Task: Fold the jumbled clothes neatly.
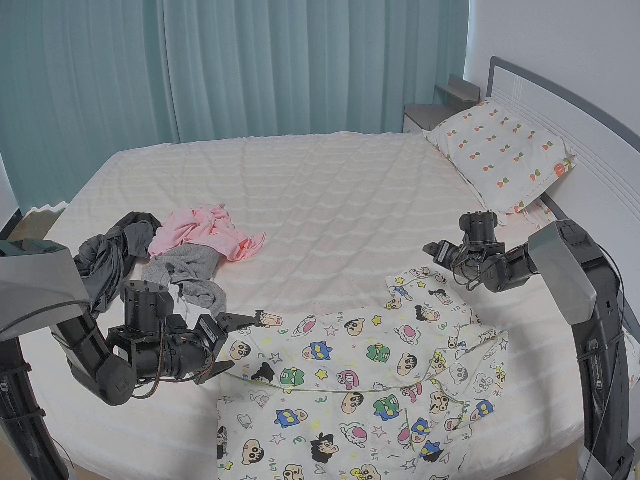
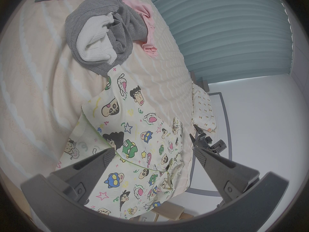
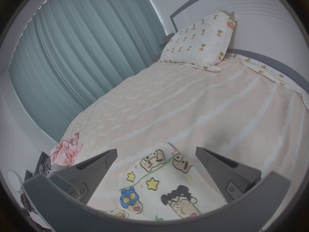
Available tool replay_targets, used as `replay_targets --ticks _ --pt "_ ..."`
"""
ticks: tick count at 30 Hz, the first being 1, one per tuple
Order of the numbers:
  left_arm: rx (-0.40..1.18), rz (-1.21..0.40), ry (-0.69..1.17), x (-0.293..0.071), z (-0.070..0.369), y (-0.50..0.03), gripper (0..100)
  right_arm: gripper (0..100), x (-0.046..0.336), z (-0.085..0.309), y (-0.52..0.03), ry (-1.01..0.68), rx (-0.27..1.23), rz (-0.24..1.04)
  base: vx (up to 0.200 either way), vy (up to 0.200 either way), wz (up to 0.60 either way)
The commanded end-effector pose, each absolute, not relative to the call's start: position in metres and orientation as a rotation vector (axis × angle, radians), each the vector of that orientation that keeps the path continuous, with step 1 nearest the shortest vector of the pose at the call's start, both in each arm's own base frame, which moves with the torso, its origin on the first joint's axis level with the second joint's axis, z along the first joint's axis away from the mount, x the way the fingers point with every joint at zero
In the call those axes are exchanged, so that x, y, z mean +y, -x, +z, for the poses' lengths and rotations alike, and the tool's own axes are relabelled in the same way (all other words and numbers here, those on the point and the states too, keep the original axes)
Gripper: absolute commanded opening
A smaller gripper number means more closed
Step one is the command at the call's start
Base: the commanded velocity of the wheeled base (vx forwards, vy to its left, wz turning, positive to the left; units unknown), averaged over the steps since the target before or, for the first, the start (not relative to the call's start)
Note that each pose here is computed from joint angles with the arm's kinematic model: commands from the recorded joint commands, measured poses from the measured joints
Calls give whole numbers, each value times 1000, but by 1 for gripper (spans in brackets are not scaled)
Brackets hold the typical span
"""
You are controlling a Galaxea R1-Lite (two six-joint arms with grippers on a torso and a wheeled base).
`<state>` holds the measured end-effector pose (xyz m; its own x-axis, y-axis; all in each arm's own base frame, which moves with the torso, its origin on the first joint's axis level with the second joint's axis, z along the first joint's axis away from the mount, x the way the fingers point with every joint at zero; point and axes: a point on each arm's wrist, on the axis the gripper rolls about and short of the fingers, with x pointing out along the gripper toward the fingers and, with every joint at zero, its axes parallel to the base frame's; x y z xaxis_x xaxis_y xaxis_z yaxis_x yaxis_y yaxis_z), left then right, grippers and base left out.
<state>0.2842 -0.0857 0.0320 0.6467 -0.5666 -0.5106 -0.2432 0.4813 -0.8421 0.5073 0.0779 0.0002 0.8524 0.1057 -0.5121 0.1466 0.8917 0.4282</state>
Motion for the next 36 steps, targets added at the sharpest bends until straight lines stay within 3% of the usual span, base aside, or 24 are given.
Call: replay_targets --ticks 1,7,17,18,23,36 --pt "887 -233 1084 -86 32 -284 100 100 71 -14 -502 -490 632 2 0 0 0" --pt "888 -232 1084 -86 32 -284 100 100 65 -39 -501 -477 694 -14 0 0 0" --pt "889 -231 1084 -86 31 -284 100 100 54 -44 -501 -484 708 -31 0 0 0" --pt "889 -231 1084 -86 31 -284 100 0 54 -44 -501 -484 708 -31 0 0 0" --pt "889 -231 1084 -86 31 -284 100 0 58 -49 -490 -511 776 41 0 0 0" --pt "891 -234 1082 -87 31 -284 100 0 48 -30 -508 -613 675 13 0 0 0"
